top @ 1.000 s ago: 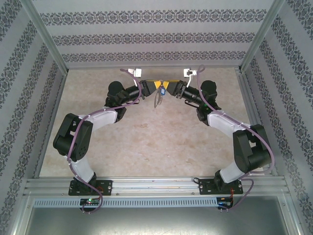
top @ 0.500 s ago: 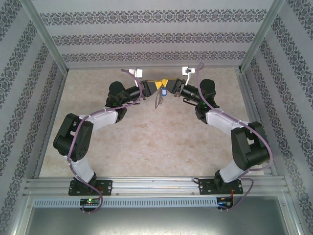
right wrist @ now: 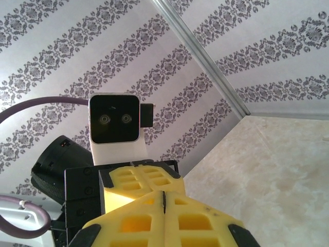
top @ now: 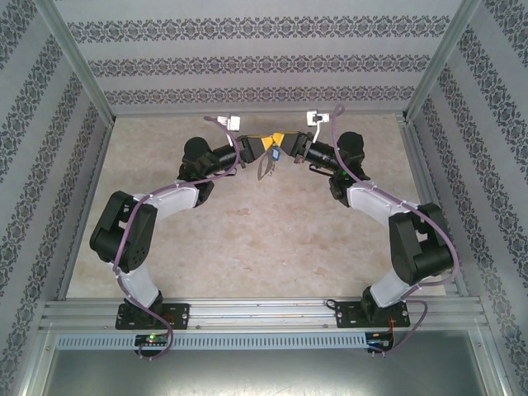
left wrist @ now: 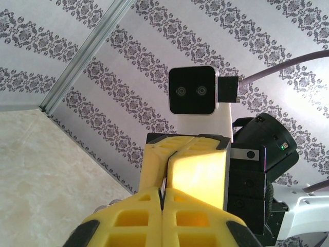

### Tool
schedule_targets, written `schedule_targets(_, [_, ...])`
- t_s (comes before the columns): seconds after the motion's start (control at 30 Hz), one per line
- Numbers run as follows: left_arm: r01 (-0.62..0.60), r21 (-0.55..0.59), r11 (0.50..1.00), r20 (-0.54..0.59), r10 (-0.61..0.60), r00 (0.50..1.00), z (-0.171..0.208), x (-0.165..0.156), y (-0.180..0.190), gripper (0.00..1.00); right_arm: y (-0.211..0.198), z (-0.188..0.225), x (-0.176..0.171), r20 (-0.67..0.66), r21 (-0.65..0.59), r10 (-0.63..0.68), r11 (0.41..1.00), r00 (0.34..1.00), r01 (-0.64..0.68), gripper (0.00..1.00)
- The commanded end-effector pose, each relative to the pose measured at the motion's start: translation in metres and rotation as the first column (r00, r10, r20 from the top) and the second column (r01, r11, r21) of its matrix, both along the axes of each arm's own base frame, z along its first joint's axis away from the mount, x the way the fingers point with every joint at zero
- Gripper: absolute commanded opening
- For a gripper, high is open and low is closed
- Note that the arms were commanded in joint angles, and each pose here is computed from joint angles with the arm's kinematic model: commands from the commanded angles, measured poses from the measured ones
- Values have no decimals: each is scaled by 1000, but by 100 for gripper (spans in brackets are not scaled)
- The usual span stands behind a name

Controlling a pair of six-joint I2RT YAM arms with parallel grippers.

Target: Put the keys on the keyring

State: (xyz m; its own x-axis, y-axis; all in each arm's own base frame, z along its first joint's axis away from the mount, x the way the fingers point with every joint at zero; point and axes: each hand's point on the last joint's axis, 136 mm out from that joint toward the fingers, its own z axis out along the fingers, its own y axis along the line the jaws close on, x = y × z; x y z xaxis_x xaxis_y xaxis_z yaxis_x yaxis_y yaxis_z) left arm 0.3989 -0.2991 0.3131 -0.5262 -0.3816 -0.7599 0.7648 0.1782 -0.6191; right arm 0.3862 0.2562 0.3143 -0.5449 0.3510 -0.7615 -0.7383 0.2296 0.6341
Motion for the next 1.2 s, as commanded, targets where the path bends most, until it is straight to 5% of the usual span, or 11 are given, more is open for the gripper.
schedule_targets(0.0, [-3,0,1000,92,3,996,30,-8,7,17,-5,6,5,35,-11,24,1000,999,-23,0])
schedule_targets(0.13, [-25,21,999,83,24,996,30,-2,21,32,-15,-1,10,24,-48,51,998,998,-49,0])
schedule_targets(0.37, [30,108,994,44,-35,998,21,0,22,40,-18,-13,5,12,-136,149,980,989,-146,0])
schedule_targets(1.17, [220,154,963,-59,-213,975,-7,-7,-9,36,-4,-13,-9,16,-183,266,948,964,-259,0])
